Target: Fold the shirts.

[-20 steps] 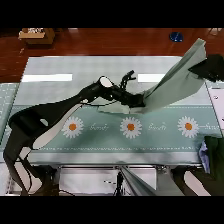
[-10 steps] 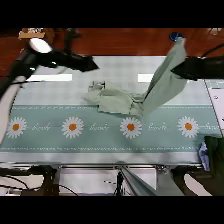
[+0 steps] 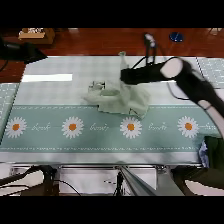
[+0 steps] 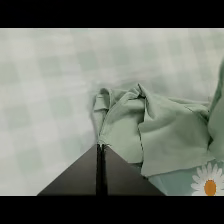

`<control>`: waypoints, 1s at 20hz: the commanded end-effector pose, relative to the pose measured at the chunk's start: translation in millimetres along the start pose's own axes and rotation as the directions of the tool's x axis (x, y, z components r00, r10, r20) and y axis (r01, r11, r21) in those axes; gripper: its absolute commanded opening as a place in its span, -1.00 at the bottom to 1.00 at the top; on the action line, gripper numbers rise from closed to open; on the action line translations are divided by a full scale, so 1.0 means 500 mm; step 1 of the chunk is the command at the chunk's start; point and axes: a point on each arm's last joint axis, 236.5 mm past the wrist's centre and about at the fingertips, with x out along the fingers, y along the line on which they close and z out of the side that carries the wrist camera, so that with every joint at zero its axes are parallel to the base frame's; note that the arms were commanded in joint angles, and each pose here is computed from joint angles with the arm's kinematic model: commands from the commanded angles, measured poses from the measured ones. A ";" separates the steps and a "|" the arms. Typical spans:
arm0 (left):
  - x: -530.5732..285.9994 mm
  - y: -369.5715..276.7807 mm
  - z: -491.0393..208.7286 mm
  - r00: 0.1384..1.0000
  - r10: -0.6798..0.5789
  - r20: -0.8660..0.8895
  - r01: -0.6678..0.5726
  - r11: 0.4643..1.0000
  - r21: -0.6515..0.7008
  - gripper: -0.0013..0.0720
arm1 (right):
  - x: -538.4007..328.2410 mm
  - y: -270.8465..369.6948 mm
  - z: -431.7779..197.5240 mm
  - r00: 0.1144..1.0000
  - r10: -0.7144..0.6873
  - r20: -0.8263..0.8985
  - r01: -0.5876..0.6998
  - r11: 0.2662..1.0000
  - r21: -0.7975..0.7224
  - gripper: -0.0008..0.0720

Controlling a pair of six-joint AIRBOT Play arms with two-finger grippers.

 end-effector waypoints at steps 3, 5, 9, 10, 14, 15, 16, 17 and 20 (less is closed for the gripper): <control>-0.020 -0.021 -0.048 0.999 -0.011 -0.046 0.011 1.000 0.011 -0.91 | 0.179 0.084 -0.047 0.992 0.075 0.099 -0.087 0.989 0.122 -0.79; -0.003 -0.021 -0.073 0.997 -0.022 -0.076 0.023 1.000 0.002 -0.91 | 0.191 0.108 -0.052 0.988 0.094 0.122 -0.111 0.983 0.143 0.22; 0.030 -0.009 -0.125 0.990 -0.038 -0.134 0.034 0.999 -0.034 -0.91 | 0.130 0.113 -0.014 0.985 0.109 0.131 -0.119 0.990 0.069 0.44; 0.033 -0.007 -0.133 0.989 -0.041 -0.142 0.038 0.999 -0.025 -0.91 | 0.097 0.099 0.006 0.986 0.098 0.133 -0.103 0.994 0.032 0.44; 0.035 -0.005 -0.134 0.989 -0.039 -0.141 0.036 0.999 -0.024 -0.91 | -0.112 -0.112 0.040 0.983 -0.182 0.025 0.184 0.977 -0.107 0.43; 0.035 -0.005 -0.134 0.989 -0.039 -0.141 0.036 0.999 -0.024 -0.91 | -0.187 -0.210 0.018 0.942 -0.331 -0.048 0.324 0.939 -0.114 0.41; 0.035 -0.005 -0.134 0.989 -0.039 -0.141 0.036 0.999 -0.024 -0.91 | -0.264 -0.304 -0.016 0.871 -0.473 -0.136 0.459 0.880 -0.118 0.42; 0.035 -0.005 -0.134 0.989 -0.039 -0.141 0.036 0.999 -0.024 -0.91 | -0.335 -0.387 -0.065 0.785 -0.569 -0.244 0.563 0.820 -0.101 0.42; 0.035 -0.004 -0.133 0.989 -0.038 -0.140 0.035 0.999 -0.024 -0.78 | -0.334 -0.432 -0.165 0.850 -0.385 -0.359 0.469 0.863 0.187 0.64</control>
